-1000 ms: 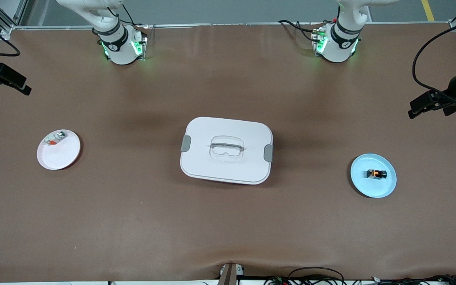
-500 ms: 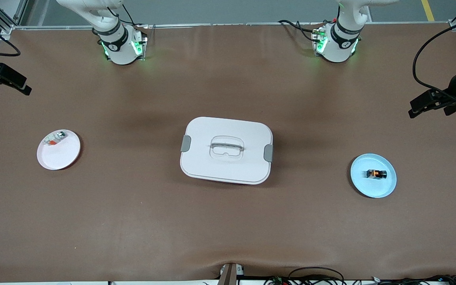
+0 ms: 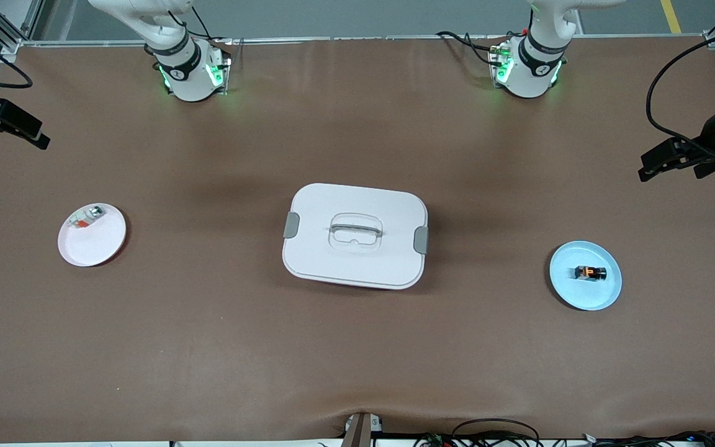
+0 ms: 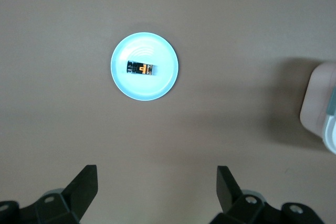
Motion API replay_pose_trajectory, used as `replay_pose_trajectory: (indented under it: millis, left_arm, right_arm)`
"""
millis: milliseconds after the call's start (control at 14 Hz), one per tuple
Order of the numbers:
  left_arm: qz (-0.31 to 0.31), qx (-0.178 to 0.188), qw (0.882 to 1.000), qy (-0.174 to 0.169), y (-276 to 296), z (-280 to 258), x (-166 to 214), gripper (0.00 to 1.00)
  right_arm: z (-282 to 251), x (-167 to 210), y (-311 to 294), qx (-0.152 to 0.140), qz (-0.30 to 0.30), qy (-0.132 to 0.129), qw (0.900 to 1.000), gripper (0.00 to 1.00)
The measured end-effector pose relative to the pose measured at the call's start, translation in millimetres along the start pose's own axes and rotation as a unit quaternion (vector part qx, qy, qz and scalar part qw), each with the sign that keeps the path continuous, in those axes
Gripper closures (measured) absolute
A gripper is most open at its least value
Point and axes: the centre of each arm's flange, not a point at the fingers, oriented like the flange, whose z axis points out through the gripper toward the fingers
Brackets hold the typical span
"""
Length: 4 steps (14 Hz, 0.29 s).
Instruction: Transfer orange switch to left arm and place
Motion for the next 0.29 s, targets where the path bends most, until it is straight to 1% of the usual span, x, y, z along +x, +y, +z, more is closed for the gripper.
replay_pose_trajectory:
  millis: [143, 286]
  left_arm:
    - [0.018, 0.0, 1.0, -0.003, -1.1, 1.4, 0.0, 0.0]
    - [0.019, 0.0, 1.0, -0.004, -1.2, 2.4, 0.2, 0.0]
  right_arm:
    - [0.0, 0.0, 0.5, 0.0, 0.0, 0.0, 1.0, 0.0]
    - [-0.1, 0.1, 0.8, 0.0, 0.001, 0.0, 1.0, 0.0]
